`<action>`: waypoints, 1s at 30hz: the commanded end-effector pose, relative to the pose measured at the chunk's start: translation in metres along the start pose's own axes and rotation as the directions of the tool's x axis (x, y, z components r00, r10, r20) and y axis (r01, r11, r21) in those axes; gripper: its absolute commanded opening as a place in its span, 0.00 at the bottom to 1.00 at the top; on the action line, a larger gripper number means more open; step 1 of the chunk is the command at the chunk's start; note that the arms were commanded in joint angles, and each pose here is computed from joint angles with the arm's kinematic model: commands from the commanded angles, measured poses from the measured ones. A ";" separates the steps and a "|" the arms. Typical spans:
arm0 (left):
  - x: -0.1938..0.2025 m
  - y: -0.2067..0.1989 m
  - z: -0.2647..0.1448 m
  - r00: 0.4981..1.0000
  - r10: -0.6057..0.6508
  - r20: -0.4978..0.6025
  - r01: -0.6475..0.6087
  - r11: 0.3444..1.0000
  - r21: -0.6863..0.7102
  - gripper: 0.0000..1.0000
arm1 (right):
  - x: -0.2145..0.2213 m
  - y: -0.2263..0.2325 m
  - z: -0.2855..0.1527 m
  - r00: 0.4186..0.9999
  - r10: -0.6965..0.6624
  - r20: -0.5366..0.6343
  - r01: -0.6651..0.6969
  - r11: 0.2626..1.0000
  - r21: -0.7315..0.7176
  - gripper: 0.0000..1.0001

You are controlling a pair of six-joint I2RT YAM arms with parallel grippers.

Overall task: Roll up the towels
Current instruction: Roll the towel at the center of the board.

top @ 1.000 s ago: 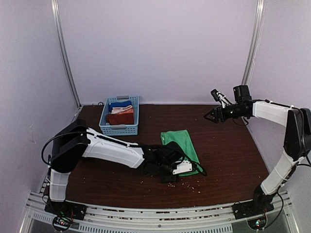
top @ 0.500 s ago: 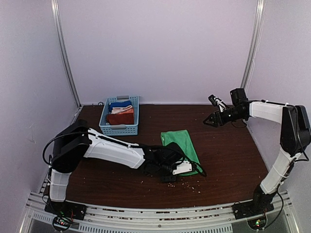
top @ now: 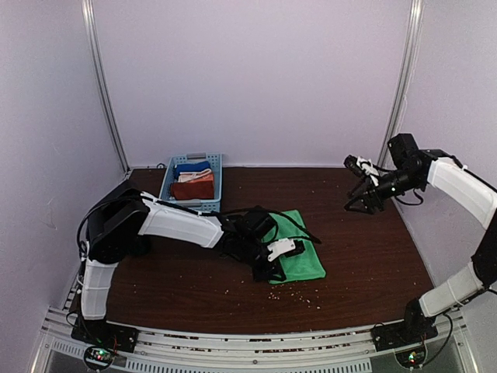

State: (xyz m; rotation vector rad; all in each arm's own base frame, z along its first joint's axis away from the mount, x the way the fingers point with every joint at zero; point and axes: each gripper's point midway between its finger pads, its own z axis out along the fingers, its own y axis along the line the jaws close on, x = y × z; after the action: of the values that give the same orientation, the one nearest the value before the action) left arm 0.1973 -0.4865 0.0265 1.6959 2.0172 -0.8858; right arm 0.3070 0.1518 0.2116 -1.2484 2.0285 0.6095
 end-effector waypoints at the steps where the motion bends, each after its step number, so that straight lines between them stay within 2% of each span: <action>1: 0.004 -0.023 -0.001 0.947 -0.318 -0.040 0.311 0.880 0.358 0.00 | 0.064 0.049 0.017 0.972 -0.154 -0.180 0.140 0.986 -0.089 0.57; 4: 0.007 -0.015 0.000 0.892 -0.443 -0.093 0.437 0.790 0.431 0.00 | 0.074 0.072 0.034 0.953 -0.221 -0.208 0.202 0.973 -0.108 0.55; 9: 0.018 -0.008 0.007 0.840 -0.522 -0.149 0.527 0.717 0.457 0.00 | 0.061 0.091 0.064 0.944 -0.300 -0.137 0.291 0.954 -0.077 0.57; 12: 0.024 -0.001 0.008 0.824 -0.545 -0.156 0.552 0.709 0.438 0.00 | 0.056 0.100 0.084 0.936 -0.335 -0.105 0.326 0.941 -0.095 0.60; 17: 0.028 0.005 0.006 0.814 -0.561 -0.151 0.566 0.707 0.425 0.00 | 0.058 0.115 0.126 0.906 -0.399 -0.139 0.381 0.914 -0.139 0.61; 23: 0.031 0.008 0.006 0.810 -0.568 -0.146 0.571 0.710 0.412 0.00 | 0.055 0.129 0.158 0.898 -0.413 -0.149 0.389 0.906 -0.168 0.59; 26: 0.033 0.009 0.006 0.808 -0.570 -0.146 0.574 0.710 0.408 0.00 | 0.061 0.128 0.167 0.894 -0.414 -0.172 0.385 0.906 -0.176 0.54; 29: 0.033 0.009 0.005 0.809 -0.570 -0.144 0.574 0.711 0.407 0.00 | 0.071 0.128 0.174 0.887 -0.416 -0.198 0.379 0.904 -0.199 0.41; 30: 0.032 0.009 0.004 0.811 -0.568 -0.140 0.570 0.713 0.408 0.00 | 0.074 0.128 0.177 0.885 -0.418 -0.207 0.376 0.902 -0.212 0.34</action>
State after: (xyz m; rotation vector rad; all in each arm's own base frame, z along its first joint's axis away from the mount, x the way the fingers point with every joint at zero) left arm 0.2011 -0.4789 0.0246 1.2801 2.4317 -1.6928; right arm 0.2093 0.2771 0.0455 -1.8691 1.8684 0.4780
